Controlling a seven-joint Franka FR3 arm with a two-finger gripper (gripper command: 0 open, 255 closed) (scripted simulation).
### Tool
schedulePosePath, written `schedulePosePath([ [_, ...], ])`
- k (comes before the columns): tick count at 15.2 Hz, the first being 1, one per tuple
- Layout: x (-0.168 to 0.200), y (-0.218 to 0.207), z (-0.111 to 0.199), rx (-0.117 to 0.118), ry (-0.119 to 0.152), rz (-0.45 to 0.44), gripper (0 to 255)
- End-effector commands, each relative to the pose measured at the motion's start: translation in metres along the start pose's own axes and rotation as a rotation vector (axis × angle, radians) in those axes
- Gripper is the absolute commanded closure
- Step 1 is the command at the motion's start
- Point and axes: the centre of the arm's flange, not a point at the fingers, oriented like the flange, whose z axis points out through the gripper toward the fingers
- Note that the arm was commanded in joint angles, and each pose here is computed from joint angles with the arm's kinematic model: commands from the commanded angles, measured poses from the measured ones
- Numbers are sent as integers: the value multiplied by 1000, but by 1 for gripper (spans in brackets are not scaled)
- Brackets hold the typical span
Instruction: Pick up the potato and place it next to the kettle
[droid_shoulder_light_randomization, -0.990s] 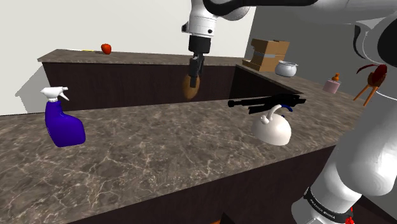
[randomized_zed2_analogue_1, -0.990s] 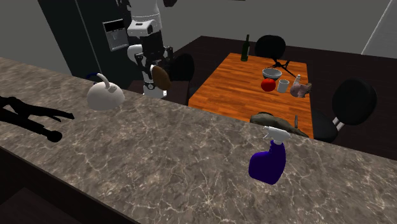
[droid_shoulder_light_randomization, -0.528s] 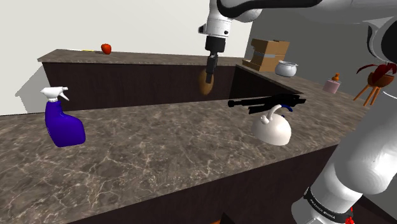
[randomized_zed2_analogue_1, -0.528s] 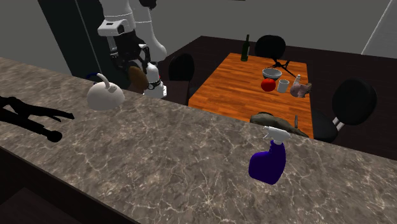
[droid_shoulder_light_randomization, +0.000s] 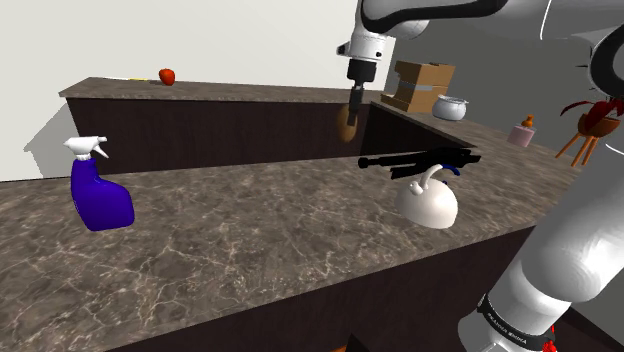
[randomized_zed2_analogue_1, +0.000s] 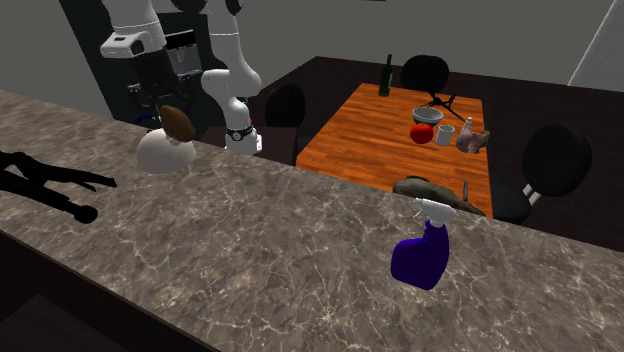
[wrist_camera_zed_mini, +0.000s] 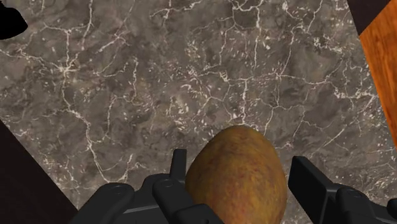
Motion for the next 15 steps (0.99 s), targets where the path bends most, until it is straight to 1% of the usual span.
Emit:
schedulePosePath([
  [1,-15,23,-5,0,0,-2,255],
  [14,-105,169,-14,0,0,-2,255],
  [15,-108,173,-15,0,0,-2,255],
])
